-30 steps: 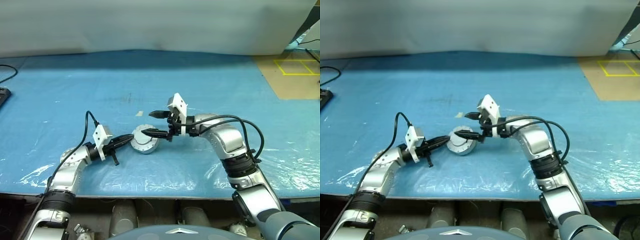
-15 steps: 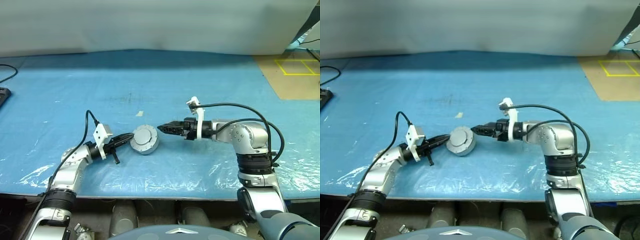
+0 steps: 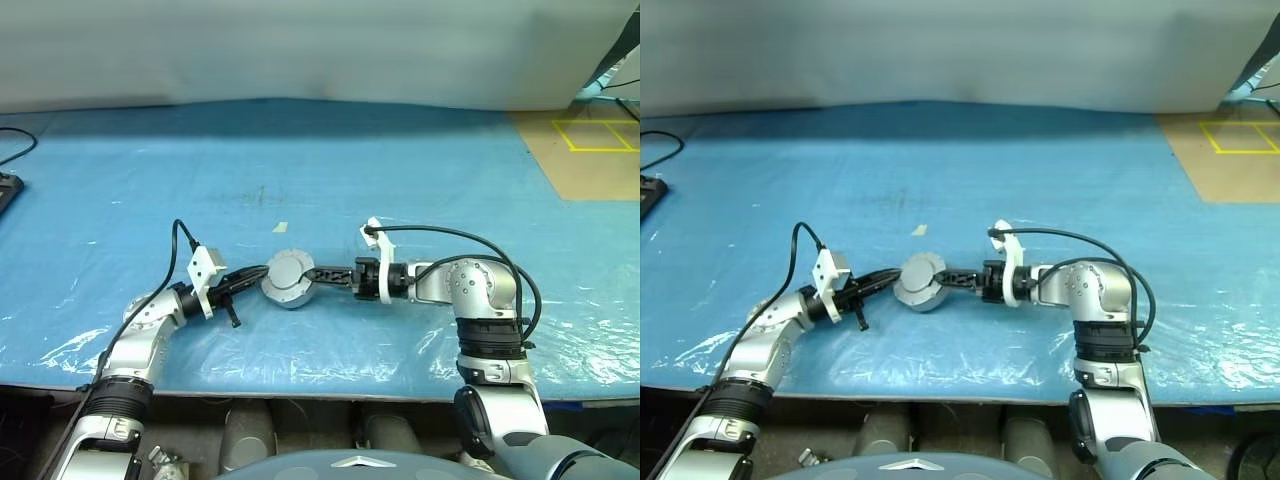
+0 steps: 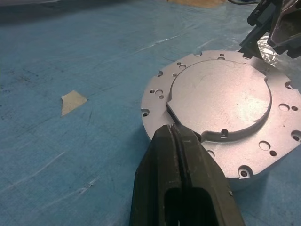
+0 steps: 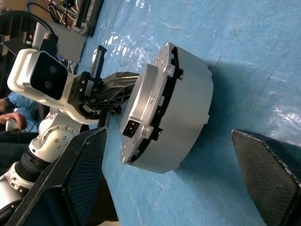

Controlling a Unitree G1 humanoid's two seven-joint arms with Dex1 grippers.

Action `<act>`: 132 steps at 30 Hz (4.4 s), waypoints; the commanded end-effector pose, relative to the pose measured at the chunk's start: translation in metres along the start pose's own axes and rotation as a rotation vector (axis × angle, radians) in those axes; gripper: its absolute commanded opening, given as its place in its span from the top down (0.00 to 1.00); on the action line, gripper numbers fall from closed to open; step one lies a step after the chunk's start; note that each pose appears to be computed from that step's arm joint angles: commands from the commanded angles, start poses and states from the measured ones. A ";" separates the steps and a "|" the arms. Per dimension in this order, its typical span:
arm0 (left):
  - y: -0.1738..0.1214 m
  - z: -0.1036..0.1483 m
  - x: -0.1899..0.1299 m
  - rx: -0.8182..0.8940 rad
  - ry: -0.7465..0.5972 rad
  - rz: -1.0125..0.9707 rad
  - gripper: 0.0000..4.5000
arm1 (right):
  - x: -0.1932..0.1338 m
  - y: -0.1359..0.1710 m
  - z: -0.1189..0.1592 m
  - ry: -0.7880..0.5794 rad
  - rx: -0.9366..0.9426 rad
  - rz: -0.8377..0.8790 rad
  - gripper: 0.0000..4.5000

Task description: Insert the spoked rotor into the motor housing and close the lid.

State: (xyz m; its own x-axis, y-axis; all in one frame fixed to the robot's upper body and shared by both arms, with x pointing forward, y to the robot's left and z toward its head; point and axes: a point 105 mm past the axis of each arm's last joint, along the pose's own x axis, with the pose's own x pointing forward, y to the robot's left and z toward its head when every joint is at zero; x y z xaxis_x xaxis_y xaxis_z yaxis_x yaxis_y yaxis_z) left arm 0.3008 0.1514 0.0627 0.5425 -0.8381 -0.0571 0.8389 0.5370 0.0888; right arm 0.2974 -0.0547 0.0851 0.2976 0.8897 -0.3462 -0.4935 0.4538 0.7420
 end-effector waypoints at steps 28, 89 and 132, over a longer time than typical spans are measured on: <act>0.026 0.023 0.001 -0.284 -0.097 0.115 1.00 | -0.001 -0.001 0.034 -0.161 0.178 0.081 0.75; 0.020 0.106 0.027 -1.071 -0.536 -0.055 0.01 | 0.000 0.085 0.081 -0.319 0.148 0.418 0.75; 0.022 0.094 0.036 -1.126 -0.575 -0.011 0.41 | 0.003 0.095 0.071 -0.276 0.092 0.451 0.75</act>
State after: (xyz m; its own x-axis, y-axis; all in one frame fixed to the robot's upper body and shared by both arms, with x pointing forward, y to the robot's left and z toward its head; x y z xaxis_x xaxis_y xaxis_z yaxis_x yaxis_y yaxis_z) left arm 0.3310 0.1135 0.1554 0.6396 -0.6377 0.4292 0.5737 0.0244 -0.8187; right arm 0.3153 -0.0161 0.1664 0.3283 0.9429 0.0552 -0.4669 0.1113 0.8773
